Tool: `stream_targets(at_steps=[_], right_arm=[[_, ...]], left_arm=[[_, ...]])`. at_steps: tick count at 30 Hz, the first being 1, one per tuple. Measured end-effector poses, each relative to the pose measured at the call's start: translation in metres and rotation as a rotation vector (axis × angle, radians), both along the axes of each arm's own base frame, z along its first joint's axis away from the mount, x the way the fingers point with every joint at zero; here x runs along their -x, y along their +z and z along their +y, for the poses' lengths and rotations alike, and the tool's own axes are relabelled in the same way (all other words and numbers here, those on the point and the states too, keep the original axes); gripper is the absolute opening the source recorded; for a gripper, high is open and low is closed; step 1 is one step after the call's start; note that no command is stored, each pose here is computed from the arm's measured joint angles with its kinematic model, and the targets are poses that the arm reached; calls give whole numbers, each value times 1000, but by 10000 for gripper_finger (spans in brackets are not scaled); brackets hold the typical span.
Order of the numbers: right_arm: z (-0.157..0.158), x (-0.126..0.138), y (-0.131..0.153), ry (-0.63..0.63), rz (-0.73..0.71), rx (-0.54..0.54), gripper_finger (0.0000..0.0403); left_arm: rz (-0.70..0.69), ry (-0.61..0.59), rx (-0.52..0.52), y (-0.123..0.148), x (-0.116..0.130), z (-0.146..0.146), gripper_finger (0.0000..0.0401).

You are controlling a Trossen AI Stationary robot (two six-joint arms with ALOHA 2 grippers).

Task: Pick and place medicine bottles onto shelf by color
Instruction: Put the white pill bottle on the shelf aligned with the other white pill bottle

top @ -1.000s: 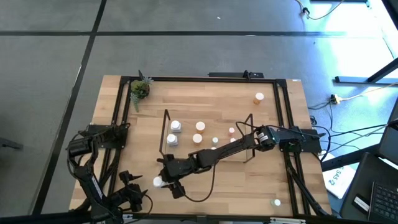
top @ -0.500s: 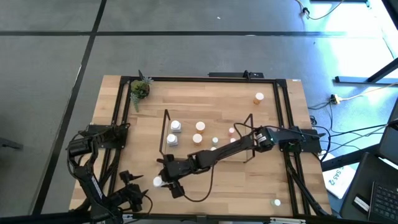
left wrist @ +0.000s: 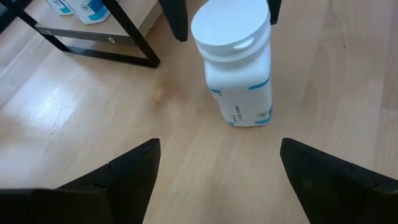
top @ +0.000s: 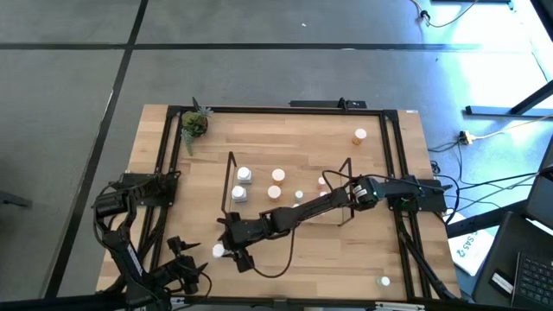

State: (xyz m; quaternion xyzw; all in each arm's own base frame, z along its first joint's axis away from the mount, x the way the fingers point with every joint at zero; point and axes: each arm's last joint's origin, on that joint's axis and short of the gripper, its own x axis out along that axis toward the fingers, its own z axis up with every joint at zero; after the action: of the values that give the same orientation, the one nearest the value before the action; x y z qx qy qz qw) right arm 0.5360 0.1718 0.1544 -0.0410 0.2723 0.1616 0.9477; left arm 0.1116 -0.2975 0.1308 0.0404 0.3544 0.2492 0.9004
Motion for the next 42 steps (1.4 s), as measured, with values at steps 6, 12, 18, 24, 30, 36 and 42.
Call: stream_targets(at_steps=[6,12,18,24,30,36,42], right_arm=[[1,-2,4,2,-43,-10,253],[0,-3,2,0,-42,-14,253],[0,-6,-7,51,-51,-53,253],[-6,-9,-5,45,-74,-59,253],[-8,-10,-5,42,-77,-60,253],[-7,-10,-5,47,-76,-64,253],[-7,-10,-5,47,-72,-65,250]], left_arm=[[0,0,0,0,0,0,326],[-2,5,0,0,-2,1,326],[-14,1,-19,1,-7,3,326],[-5,-2,-31,1,-10,4,326],[-5,-2,-30,1,-10,4,326],[-4,-1,-30,1,-10,4,326],[-4,-1,-29,0,-10,4,326]])
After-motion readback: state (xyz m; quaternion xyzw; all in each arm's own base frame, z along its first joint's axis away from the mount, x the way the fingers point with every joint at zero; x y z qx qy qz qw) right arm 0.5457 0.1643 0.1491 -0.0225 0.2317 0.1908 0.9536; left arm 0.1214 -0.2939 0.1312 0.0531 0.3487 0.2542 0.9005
